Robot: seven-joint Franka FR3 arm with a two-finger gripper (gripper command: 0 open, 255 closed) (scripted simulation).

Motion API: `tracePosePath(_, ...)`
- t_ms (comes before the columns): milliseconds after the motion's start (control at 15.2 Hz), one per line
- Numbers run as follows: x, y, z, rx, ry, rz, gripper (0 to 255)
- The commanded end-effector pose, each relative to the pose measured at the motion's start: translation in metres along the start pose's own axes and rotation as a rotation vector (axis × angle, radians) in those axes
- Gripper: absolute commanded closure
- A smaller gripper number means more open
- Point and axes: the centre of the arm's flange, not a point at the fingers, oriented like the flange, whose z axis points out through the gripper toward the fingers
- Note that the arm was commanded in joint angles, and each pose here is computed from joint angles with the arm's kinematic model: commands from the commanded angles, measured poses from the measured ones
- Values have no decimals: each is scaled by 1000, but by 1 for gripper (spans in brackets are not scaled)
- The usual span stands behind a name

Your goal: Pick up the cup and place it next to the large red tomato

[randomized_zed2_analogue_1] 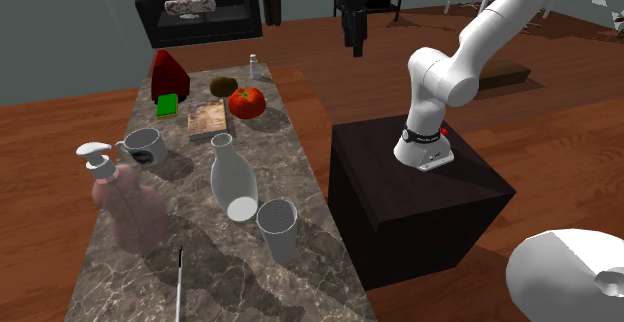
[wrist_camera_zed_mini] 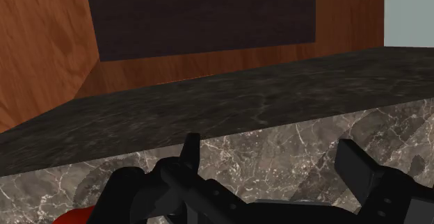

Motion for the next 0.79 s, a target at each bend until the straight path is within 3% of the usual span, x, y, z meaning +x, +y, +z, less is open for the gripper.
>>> tracePosePath(0,0,0,0,0,0,0,0)
tracePosePath(726,59,-110,73,-6,23,140,0)
